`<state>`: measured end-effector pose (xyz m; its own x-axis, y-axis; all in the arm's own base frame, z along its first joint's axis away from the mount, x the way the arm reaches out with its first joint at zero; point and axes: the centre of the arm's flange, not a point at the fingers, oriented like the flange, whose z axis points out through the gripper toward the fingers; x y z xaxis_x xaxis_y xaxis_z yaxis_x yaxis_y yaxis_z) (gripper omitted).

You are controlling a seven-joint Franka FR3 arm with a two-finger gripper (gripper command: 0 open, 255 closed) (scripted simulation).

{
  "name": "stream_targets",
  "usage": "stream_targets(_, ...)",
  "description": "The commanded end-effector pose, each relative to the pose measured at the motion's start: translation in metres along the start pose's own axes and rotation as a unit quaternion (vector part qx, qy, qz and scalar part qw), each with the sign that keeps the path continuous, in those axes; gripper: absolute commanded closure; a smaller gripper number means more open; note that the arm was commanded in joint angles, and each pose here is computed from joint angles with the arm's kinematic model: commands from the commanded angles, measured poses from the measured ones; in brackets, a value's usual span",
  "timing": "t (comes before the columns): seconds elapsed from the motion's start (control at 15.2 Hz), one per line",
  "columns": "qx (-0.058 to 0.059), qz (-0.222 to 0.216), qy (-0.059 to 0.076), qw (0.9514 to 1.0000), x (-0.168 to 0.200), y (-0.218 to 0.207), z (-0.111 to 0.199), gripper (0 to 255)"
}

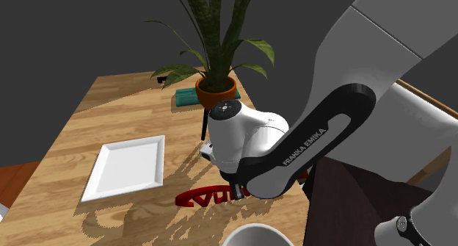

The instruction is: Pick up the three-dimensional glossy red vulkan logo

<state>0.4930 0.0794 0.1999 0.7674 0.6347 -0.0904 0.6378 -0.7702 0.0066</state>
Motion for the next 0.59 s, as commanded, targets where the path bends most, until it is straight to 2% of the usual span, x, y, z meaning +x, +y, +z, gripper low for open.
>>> stream_targets(0.0,0.0,0.0,0.0,1.0,0.0,0.0,0.0,255)
stream_targets(0.26,0.0,0.0,0.0,1.0,0.0,0.0,0.0,255)
stream_targets(0.53,0.0,0.0,0.0,1.0,-0.002,0.001,-0.021,255)
